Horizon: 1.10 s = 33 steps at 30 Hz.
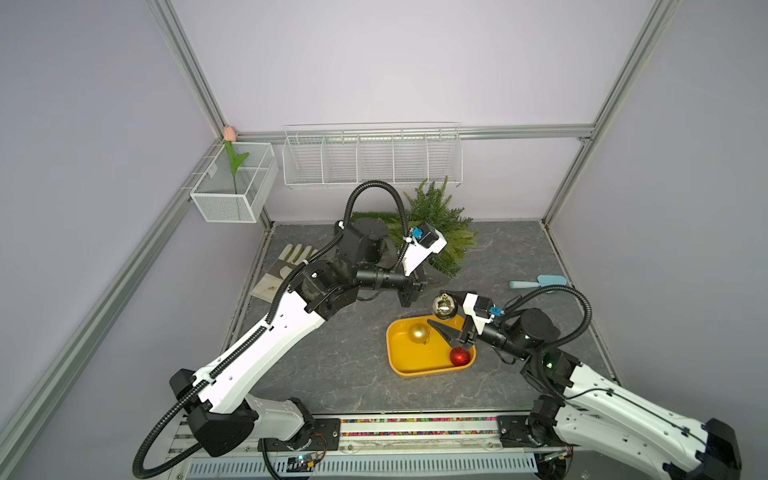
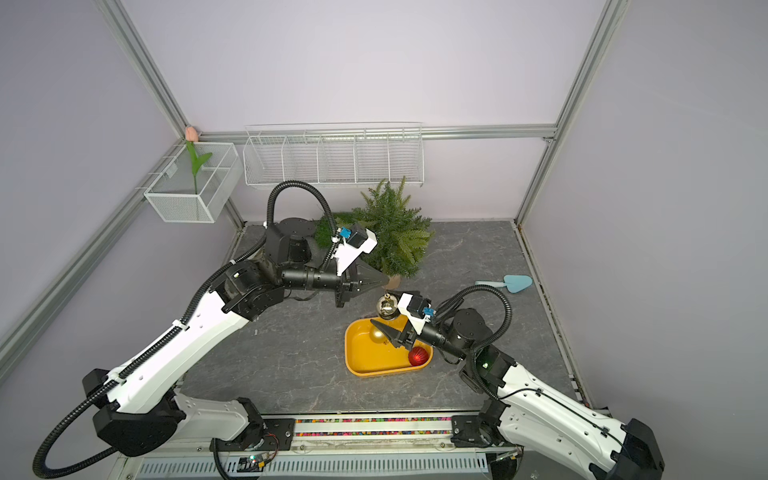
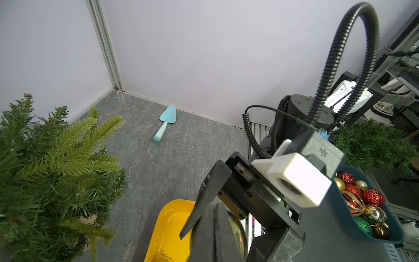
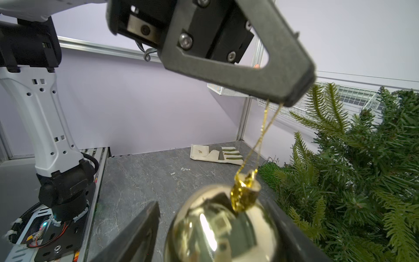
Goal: Decorate the small christmas tree with ornaments
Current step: Pick up an ornament from the container.
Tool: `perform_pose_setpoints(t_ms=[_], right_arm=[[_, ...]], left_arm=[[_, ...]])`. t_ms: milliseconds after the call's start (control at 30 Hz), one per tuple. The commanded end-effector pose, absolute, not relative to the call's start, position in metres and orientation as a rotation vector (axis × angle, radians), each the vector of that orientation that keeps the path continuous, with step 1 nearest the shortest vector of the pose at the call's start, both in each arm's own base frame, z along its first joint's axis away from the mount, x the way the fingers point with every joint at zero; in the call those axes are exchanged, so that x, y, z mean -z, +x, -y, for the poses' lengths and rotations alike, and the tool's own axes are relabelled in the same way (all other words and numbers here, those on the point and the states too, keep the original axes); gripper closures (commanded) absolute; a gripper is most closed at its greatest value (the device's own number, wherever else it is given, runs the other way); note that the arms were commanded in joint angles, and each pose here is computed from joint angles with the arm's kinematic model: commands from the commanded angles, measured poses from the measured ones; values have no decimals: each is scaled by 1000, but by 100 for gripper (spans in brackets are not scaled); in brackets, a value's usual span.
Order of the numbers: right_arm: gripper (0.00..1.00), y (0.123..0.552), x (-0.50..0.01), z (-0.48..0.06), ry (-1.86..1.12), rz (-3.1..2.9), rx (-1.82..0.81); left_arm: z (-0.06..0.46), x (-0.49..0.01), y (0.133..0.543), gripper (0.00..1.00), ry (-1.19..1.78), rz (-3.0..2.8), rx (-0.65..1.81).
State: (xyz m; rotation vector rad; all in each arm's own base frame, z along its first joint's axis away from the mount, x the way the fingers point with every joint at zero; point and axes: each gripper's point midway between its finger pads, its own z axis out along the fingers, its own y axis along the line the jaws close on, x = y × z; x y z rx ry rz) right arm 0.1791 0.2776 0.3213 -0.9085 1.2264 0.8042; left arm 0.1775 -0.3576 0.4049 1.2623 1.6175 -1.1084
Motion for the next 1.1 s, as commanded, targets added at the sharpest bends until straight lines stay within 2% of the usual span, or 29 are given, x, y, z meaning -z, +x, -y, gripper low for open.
perform_pose_setpoints(t_ms=[0,200,433,600,633,733,800,900,1067], right_arm=[[25,180,-340,-274,-860,-1183,-805],[40,177,-345,-274,-865,-1165,-818],[44,180,-345,-271,-856,-1184,-788],[45,195,-340,-260,-863,-1268,-641],[45,197,-339,-258,-868,-1284,-609],[46,203,-332,-251,-901,-1330,-517],[47,205,-330,-247,-923,-1350,-463],[47,207,-327,-241,-969,-1363,-392],[48,206,-316,-236,-1091,-1371,-272]], left_arm=[[358,-415,173,100,1259,-1606,1129],[358,-415,173,100,1257,-1611,1121],[359,-413,176,100,1247,-1625,1114],[359,-405,185,100,1226,-1660,1067],[360,-404,189,95,1212,-1673,1054],[361,-405,194,55,1188,-1680,1041],[360,-409,197,39,1159,-1672,1031],[357,-418,200,31,1114,-1646,1016],[350,-433,201,23,1051,-1610,1017]])
